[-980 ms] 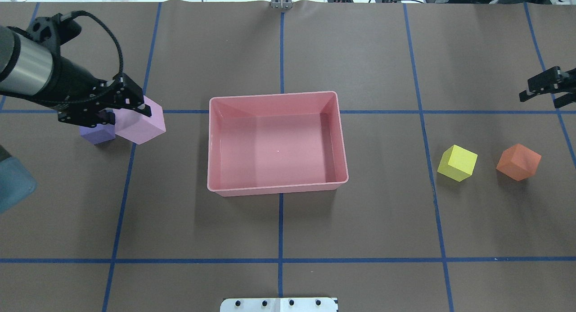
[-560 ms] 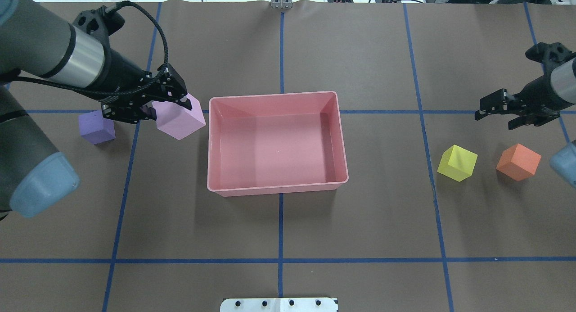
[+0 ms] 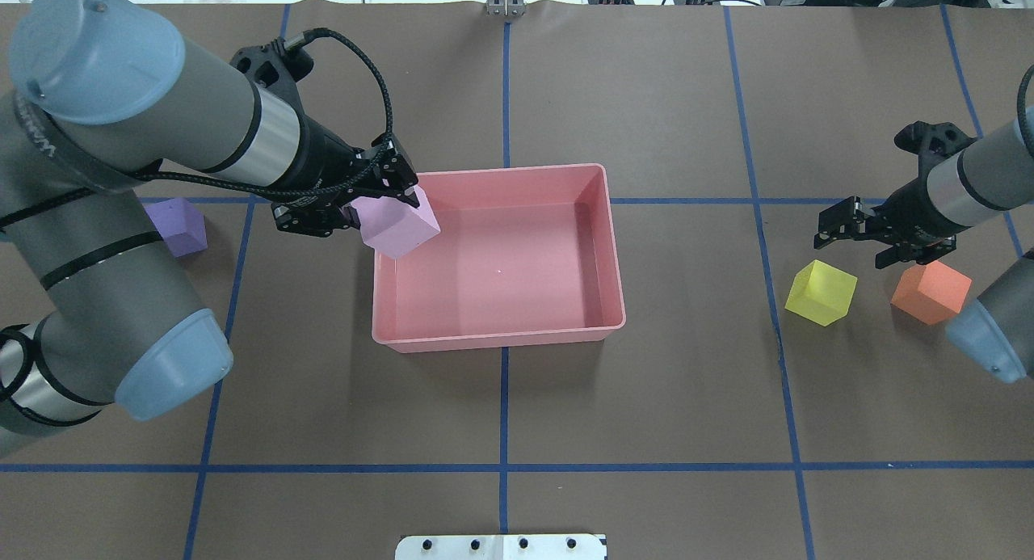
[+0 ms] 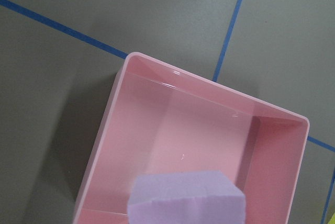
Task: Place blocks into pink bin with both arms
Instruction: 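Carry the pink cube into the bin with left gripper while right reaches yellow cube, then release pink cube in bin with left gripper while right lifts yellow cube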
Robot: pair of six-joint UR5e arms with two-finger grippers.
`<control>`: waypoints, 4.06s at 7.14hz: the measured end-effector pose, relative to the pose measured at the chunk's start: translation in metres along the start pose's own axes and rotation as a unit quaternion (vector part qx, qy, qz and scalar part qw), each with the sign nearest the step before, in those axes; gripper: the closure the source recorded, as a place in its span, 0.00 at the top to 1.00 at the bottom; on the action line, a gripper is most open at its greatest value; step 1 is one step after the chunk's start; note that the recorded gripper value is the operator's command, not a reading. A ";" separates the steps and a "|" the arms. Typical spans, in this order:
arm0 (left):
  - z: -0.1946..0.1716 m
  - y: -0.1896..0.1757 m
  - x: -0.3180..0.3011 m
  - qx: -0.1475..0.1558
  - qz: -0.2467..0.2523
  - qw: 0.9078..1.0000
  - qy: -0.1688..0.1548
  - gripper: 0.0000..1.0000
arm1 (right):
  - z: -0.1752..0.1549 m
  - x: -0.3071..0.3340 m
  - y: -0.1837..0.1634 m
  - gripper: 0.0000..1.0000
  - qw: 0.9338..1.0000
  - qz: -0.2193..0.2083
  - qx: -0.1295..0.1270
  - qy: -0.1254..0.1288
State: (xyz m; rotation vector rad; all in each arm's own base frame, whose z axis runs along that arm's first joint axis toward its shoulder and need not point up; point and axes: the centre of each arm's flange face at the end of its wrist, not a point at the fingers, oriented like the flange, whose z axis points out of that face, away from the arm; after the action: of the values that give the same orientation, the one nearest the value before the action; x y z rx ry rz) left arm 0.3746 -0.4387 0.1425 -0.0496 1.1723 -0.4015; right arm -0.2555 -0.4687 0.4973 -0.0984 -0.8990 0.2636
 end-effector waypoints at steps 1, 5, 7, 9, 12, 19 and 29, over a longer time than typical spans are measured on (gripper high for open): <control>0.004 0.003 0.003 0.004 0.000 1.000 0.000 0.00 | 0.009 -0.001 0.006 1.00 1.000 0.000 -0.001 0.009; 0.010 0.004 0.005 0.006 0.000 1.000 -0.003 0.00 | 0.032 0.006 0.025 1.00 0.999 -0.005 -0.014 0.031; 0.012 0.006 0.003 0.007 0.000 1.000 -0.004 0.00 | 0.041 0.000 0.031 1.00 0.999 -0.012 -0.015 0.039; 0.017 0.008 0.002 0.010 0.001 1.000 -0.007 0.00 | 0.043 -0.005 0.033 1.00 0.999 -0.014 -0.013 0.044; 0.023 0.013 -0.001 0.010 0.003 1.000 -0.011 0.00 | 0.049 -0.005 0.040 1.00 0.998 -0.019 -0.019 0.048; 0.037 0.026 -0.002 0.002 0.008 1.000 -0.018 0.00 | 0.046 0.008 0.070 0.00 0.997 -0.036 -0.034 0.054; 0.057 0.033 0.040 0.010 0.021 1.000 -0.012 1.00 | -0.105 -0.098 0.007 0.00 0.993 -0.032 -0.033 -0.113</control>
State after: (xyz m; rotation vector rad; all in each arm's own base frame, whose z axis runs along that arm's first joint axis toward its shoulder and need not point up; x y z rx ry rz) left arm 0.4484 -0.4309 0.1220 -0.0128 1.1430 -0.3733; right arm -0.2325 -0.4851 0.3561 -0.1027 -1.1338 0.1873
